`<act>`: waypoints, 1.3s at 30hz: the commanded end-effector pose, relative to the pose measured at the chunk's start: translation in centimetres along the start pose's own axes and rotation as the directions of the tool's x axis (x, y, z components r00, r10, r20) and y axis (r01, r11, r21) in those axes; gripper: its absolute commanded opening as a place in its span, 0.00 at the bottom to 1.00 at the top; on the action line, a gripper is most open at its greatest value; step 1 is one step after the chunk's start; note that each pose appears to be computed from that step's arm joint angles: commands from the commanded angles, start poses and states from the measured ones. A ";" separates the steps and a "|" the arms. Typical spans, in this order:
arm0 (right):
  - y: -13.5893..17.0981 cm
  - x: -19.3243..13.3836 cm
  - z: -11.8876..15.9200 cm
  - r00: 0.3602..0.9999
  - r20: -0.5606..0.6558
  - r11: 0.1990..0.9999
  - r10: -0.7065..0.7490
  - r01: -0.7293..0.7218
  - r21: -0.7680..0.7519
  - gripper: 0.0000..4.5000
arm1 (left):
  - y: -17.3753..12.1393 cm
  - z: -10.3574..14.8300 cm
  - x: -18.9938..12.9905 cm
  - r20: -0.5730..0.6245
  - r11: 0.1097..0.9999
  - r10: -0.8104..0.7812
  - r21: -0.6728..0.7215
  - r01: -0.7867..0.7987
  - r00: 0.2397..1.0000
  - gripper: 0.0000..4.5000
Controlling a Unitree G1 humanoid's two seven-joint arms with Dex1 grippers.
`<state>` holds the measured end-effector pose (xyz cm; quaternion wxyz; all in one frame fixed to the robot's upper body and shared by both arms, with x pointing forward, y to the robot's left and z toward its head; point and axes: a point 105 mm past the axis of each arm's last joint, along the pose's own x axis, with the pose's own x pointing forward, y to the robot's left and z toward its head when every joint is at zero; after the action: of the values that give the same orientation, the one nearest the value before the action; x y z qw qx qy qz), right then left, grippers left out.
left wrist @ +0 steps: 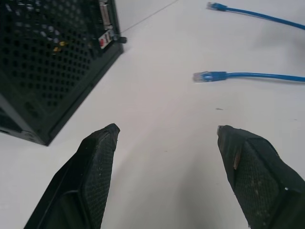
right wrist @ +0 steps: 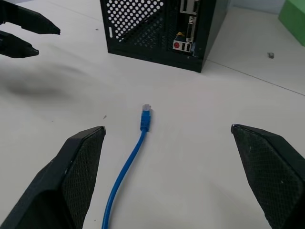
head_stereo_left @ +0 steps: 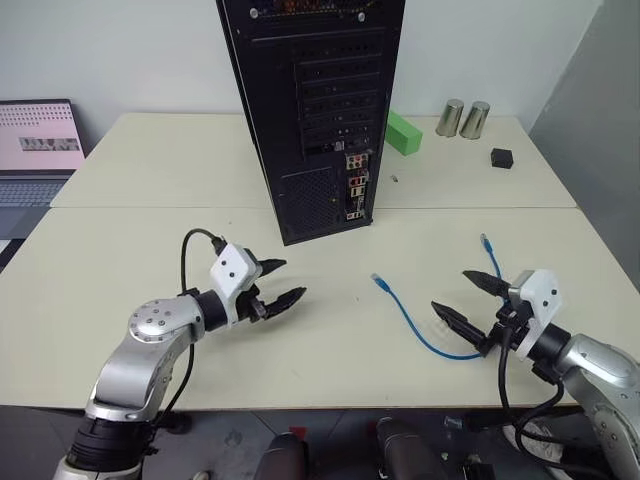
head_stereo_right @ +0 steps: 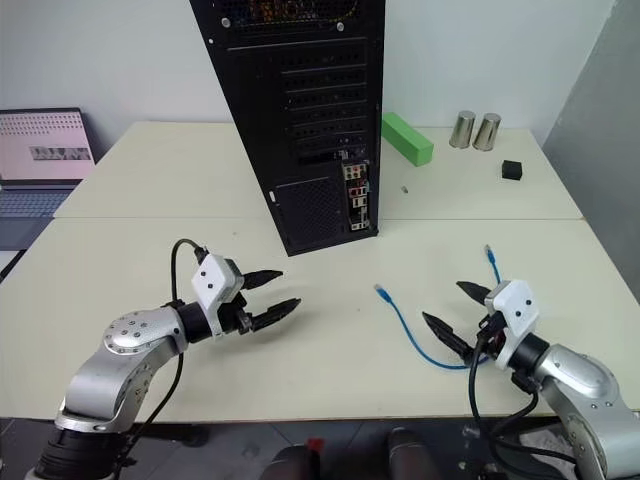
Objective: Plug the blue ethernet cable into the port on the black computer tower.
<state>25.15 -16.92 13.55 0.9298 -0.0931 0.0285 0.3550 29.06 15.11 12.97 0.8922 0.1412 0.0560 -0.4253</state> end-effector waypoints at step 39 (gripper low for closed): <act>1.2 4.3 -2.0 0.996 -0.090 0.999 0.016 -0.013 0.032 1.00 | -2.3 0.9 -0.4 -0.036 0.976 -0.187 0.104 0.190 0.982 0.79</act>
<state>27.20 -13.99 10.98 0.9257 -0.0846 0.0800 0.3600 27.39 14.43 12.59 0.8522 0.1799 0.0724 -0.4859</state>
